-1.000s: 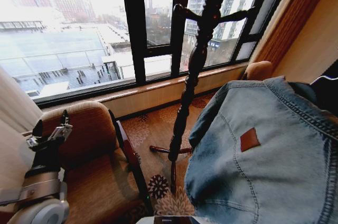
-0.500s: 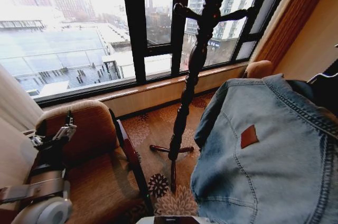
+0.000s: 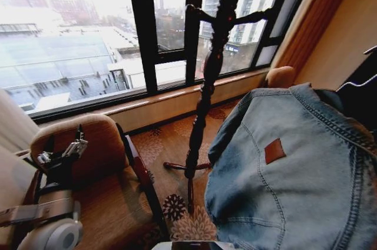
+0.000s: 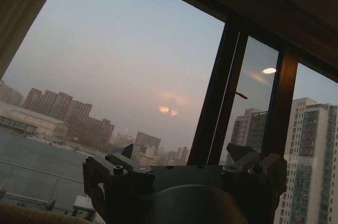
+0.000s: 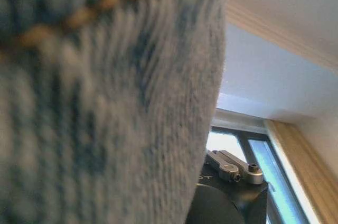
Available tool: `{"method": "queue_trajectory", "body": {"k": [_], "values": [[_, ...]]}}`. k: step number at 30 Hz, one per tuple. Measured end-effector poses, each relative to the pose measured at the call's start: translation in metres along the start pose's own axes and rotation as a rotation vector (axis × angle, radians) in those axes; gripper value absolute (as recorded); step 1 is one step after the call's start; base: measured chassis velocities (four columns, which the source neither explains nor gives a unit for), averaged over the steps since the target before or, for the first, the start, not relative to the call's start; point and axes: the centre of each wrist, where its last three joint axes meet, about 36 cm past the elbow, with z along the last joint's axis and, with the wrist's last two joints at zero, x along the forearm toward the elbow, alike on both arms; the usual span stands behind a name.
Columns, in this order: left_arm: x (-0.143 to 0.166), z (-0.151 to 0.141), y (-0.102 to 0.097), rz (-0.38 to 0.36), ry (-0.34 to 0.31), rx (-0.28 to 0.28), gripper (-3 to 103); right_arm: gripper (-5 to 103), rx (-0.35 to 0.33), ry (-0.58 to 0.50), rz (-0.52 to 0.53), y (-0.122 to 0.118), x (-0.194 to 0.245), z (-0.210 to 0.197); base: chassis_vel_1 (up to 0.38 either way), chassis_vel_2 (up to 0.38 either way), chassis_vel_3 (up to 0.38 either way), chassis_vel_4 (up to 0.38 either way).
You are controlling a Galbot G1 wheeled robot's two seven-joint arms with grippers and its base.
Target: Pick up the clothes from the bed and hang them on the clothes hanger.
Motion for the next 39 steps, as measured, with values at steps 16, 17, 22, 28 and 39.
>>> {"method": "queue_trajectory", "body": {"k": [16, 17, 22, 28, 39], "values": [[-0.003, 0.003, 0.004, -0.006, -0.004, 0.008, 100, 15, 0.014, 0.093, 0.053, -0.027, -0.031, -0.006, -0.011, -0.012, -0.009, -0.011], [-0.003, 0.003, 0.004, -0.006, -0.005, 0.009, 100, 15, 0.022, 0.097, 0.065, -0.03, -0.035, -0.008, 0.0, 0.0, 0.0, 0.0], [-0.003, 0.002, 0.005, -0.006, -0.007, 0.009, 100, 15, 0.071, 0.122, 0.141, -0.046, -0.052, -0.013, 0.0, 0.0, 0.0, 0.0], [-0.002, 0.003, 0.005, -0.008, -0.007, 0.012, 100, 15, 0.104, 0.175, 0.226, -0.059, -0.062, -0.01, 0.0, 0.0, 0.0, 0.0], [0.0, 0.001, 0.006, -0.012, -0.011, 0.006, 100, 15, 0.102, 0.256, 0.297, -0.059, -0.065, -0.005, 0.0, 0.0, 0.0, 0.0]]}}
